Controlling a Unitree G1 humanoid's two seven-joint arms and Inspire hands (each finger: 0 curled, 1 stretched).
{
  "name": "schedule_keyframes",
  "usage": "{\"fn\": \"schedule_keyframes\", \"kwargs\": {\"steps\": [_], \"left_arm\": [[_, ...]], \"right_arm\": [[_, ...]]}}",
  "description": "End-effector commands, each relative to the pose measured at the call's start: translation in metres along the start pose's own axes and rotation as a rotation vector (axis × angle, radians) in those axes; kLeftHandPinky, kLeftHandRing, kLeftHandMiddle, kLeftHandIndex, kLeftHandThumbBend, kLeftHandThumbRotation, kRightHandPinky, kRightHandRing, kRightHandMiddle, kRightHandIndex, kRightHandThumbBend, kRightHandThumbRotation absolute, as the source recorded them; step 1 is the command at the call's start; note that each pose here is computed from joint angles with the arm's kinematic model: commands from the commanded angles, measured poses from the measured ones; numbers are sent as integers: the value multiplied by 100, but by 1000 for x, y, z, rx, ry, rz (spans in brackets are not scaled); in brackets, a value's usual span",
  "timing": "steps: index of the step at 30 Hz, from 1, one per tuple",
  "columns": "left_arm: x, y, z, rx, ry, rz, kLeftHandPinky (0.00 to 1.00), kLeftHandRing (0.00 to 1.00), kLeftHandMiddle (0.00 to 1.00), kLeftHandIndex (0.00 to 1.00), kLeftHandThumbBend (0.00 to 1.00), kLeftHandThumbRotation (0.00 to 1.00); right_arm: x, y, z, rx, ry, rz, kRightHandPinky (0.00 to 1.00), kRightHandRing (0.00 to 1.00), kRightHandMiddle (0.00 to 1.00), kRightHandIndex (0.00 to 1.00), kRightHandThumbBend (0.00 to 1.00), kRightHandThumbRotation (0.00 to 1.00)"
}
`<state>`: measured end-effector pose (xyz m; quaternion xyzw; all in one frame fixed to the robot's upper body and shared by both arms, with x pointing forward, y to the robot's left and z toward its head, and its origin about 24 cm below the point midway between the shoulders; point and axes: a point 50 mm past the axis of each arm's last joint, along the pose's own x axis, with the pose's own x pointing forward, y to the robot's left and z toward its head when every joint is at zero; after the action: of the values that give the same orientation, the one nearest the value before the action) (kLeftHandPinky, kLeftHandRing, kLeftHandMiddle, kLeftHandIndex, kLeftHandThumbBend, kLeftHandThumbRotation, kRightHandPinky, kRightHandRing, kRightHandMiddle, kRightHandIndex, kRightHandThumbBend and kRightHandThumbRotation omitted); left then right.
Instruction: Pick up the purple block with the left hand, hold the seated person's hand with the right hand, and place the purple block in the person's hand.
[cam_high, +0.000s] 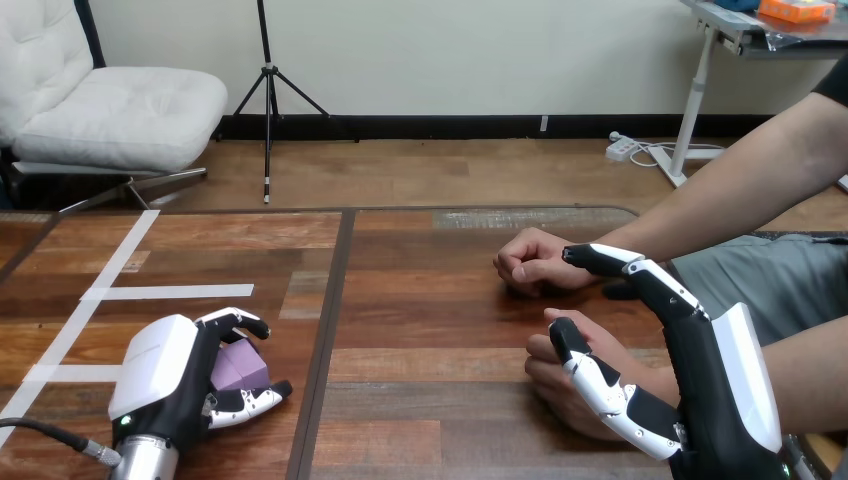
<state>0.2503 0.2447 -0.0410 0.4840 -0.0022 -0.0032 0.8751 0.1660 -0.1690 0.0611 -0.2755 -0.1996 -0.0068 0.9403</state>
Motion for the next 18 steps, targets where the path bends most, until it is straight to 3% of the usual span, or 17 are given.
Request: {"fn": "schedule_keyframes", "kwargs": {"steps": [1,18], "left_arm": [[16,7,11,-23,-33,38,40,47,55,58,58,5],[13,5,11,-28,-37,40,41,47,54,56,58,3]], "right_arm": [[13,-10,14,-14,-94,-34,71,78,76,73,40,43],[12,-10,14,-16,-89,-28,71,78,76,73,41,44]]}}
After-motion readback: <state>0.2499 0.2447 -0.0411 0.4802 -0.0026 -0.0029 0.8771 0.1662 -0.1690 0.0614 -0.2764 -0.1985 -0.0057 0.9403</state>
